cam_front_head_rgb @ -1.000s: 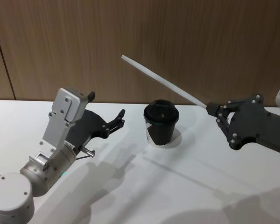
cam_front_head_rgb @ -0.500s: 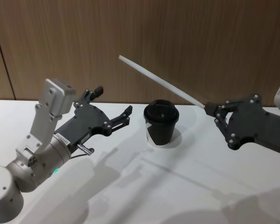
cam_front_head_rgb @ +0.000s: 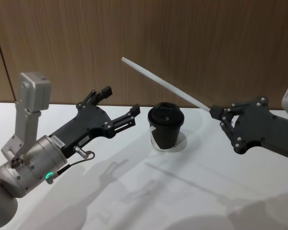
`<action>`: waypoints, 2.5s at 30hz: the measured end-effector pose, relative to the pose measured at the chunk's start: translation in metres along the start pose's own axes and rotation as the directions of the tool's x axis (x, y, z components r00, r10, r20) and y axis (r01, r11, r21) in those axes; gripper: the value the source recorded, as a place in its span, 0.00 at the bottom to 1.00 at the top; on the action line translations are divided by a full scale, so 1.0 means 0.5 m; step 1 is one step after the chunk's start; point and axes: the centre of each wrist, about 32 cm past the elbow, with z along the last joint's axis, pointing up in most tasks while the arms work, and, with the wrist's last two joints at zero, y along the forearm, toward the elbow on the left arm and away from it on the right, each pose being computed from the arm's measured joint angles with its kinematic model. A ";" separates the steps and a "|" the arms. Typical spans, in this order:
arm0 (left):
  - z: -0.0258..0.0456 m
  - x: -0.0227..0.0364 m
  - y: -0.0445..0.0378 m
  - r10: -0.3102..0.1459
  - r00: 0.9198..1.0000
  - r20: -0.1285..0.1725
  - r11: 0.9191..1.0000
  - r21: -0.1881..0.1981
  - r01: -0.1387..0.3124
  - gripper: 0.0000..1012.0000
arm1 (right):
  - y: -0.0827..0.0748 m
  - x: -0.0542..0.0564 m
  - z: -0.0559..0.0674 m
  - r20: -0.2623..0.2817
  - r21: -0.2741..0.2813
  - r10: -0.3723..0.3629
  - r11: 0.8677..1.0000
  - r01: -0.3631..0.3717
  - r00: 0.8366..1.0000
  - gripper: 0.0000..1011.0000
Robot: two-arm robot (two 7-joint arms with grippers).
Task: Pick up the straw with one hand, pass it to the other hand, and insert it into the cup.
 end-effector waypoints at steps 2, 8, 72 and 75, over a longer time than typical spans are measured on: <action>-0.002 0.002 0.001 -0.015 0.999 -0.037 1.000 -0.014 0.014 0.99 | 0.000 0.000 0.000 0.000 0.000 0.000 1.000 0.000 1.000 0.00; -0.013 0.005 0.001 -0.051 0.989 -0.141 0.998 -0.053 0.043 0.99 | 0.000 0.000 0.000 0.000 0.000 0.000 1.000 0.000 1.000 0.00; -0.102 -0.008 -0.125 -0.366 0.813 -0.454 0.905 -0.379 0.195 0.99 | 0.000 0.000 0.000 0.001 0.001 0.000 1.000 0.000 1.000 0.00; -0.102 -0.008 -0.129 -0.367 0.812 -0.453 0.903 -0.381 0.196 0.99 | 0.000 0.000 0.000 0.001 0.001 0.000 1.000 0.000 1.000 0.00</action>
